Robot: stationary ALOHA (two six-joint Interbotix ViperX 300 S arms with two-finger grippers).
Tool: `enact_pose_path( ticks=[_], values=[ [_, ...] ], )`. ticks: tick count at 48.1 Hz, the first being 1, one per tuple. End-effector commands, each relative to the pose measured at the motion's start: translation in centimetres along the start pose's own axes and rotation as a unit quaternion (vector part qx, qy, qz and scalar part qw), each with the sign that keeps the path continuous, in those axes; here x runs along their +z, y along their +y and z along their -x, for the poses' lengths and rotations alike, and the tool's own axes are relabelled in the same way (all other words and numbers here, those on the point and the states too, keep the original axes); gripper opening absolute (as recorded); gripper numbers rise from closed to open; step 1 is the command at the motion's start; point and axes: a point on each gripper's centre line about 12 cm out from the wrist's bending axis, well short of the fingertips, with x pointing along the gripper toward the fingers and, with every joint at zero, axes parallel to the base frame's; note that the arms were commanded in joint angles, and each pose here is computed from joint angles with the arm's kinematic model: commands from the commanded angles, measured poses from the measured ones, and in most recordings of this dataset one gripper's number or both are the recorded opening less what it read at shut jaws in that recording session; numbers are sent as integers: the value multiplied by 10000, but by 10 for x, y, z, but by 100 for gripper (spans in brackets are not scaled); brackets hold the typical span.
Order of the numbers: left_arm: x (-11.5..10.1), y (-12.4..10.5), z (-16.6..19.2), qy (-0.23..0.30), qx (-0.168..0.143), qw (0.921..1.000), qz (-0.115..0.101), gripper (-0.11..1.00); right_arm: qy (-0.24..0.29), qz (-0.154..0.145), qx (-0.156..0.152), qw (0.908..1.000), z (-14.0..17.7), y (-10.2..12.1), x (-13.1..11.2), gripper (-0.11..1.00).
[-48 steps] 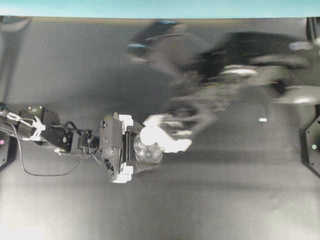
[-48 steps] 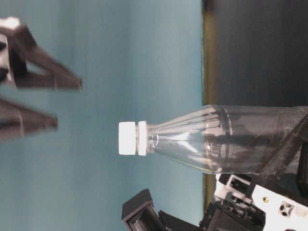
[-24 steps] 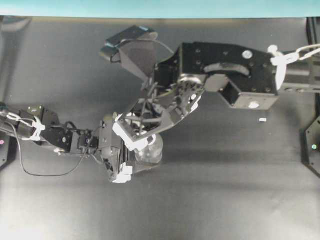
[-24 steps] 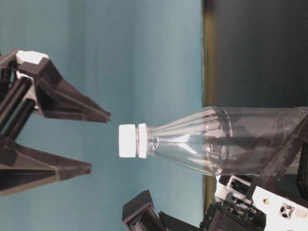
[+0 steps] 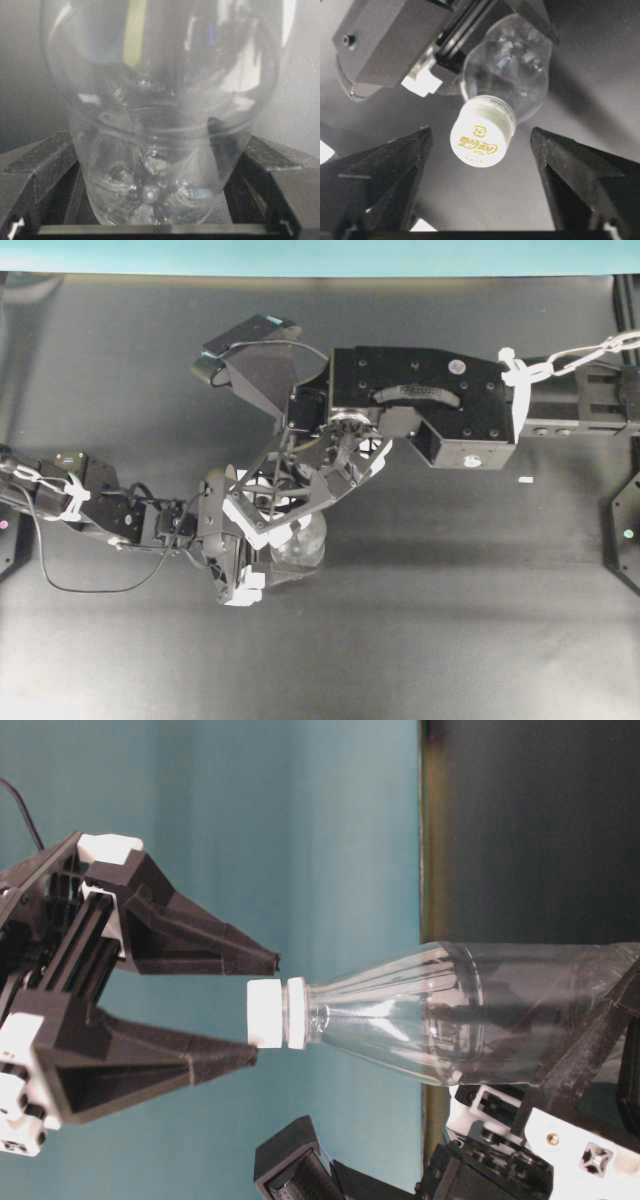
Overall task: Open the bottle cap by holding the bottle with the left arm and twisting the cap with the right arm.
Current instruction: 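Close the right gripper around the white cap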
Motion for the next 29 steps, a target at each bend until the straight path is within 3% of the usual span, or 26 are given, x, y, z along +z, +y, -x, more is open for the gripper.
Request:
enact_pose_path(
  ticks=[1,8,18,23,29],
  values=[
    [2,-1,0,-45,-17,10000,-9,87,6,42,-2,10000,1,2,-3,75],
    [2,-1,0,-36,-22,10000,-21,87,42,116,-42,9999,0,1,-4,51],
    [3,0,0,-45,-10,10000,-14,87,105,616,-55,9980,3,2,-4,50],
    [2,0,0,-38,-2,10000,-11,87,177,1037,-116,9944,4,4,-5,50],
    [2,1,0,-23,2,10000,-22,87,274,1921,-164,9809,6,5,-5,50]
  ],
)
